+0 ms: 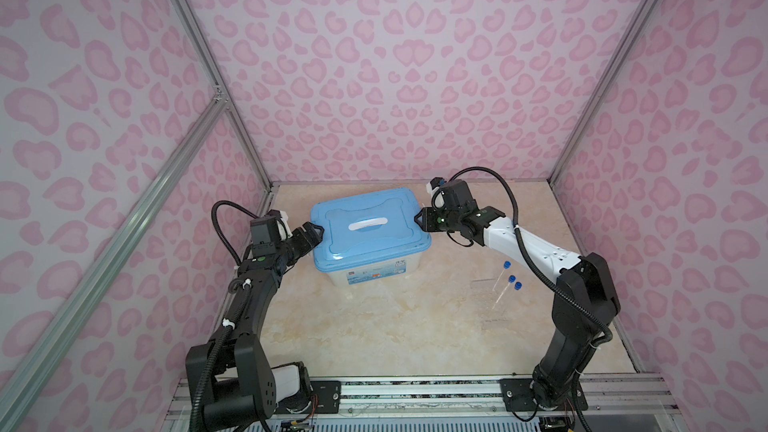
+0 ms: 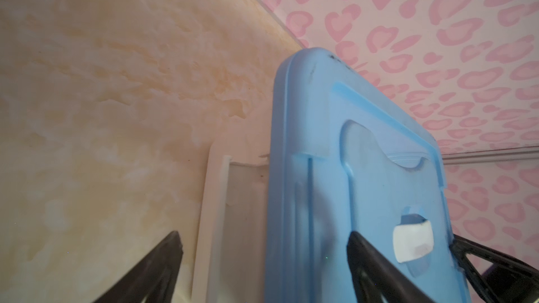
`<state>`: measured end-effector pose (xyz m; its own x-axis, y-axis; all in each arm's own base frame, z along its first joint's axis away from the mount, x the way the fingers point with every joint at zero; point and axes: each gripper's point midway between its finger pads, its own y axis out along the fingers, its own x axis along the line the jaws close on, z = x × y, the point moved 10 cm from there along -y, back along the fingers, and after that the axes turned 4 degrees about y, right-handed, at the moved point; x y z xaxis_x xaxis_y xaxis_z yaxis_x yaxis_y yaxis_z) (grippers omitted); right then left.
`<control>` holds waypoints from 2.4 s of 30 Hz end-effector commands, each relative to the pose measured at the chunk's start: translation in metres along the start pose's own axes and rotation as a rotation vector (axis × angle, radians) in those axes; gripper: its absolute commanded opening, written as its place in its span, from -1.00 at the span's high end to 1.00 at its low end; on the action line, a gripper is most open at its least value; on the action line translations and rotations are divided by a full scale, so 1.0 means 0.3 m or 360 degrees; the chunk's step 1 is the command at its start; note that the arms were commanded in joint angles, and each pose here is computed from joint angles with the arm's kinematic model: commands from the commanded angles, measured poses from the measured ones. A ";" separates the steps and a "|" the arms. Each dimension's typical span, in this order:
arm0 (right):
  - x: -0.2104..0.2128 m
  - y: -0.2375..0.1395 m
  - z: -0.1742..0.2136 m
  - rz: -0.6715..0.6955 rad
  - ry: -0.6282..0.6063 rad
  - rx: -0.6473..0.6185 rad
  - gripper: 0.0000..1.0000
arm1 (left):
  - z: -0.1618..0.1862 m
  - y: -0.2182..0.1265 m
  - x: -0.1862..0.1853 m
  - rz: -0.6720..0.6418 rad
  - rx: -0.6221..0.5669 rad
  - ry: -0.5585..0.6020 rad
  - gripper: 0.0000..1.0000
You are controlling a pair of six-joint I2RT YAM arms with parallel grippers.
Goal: Organize the chemistry lab equipment
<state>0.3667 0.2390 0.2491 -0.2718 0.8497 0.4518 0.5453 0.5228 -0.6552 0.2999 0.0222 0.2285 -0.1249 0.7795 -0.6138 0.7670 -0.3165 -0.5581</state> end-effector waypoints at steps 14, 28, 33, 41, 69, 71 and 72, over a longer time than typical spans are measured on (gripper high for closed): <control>-0.044 0.003 0.089 0.0122 0.0009 0.0217 0.27 | -0.001 -0.007 -0.069 -0.0111 0.0097 0.0156 -0.34; -0.040 -0.012 0.087 0.0146 -0.0015 0.0207 0.27 | 0.028 0.022 -0.136 -0.0327 0.0192 0.0343 -0.03; -0.034 -0.037 0.056 0.0154 -0.0034 0.0176 0.25 | 0.040 0.032 -0.146 -0.0397 0.0227 0.0382 0.03; -0.044 -0.133 0.002 0.0160 -0.0028 0.0075 -0.19 | 0.051 0.051 -0.122 -0.0468 0.0266 0.0386 0.08; -0.068 -0.050 -0.034 -0.0244 0.0053 0.0215 -0.15 | 0.052 0.097 -0.132 -0.0339 0.0306 0.0328 0.08; -0.056 -0.062 -0.030 -0.0220 0.0035 0.0204 -0.04 | 0.052 0.095 -0.136 -0.0330 0.0303 0.0326 0.08; -0.047 -0.068 -0.027 -0.0200 0.0020 0.0198 0.01 | 0.054 0.096 -0.138 -0.0318 0.0307 0.0324 0.08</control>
<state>0.3719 0.2095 0.2587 -0.2930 0.7879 0.5416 0.4174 0.6150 -0.6689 0.3319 -0.0216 0.2458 -0.1098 0.9319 -0.3458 0.7190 -0.1658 -0.6750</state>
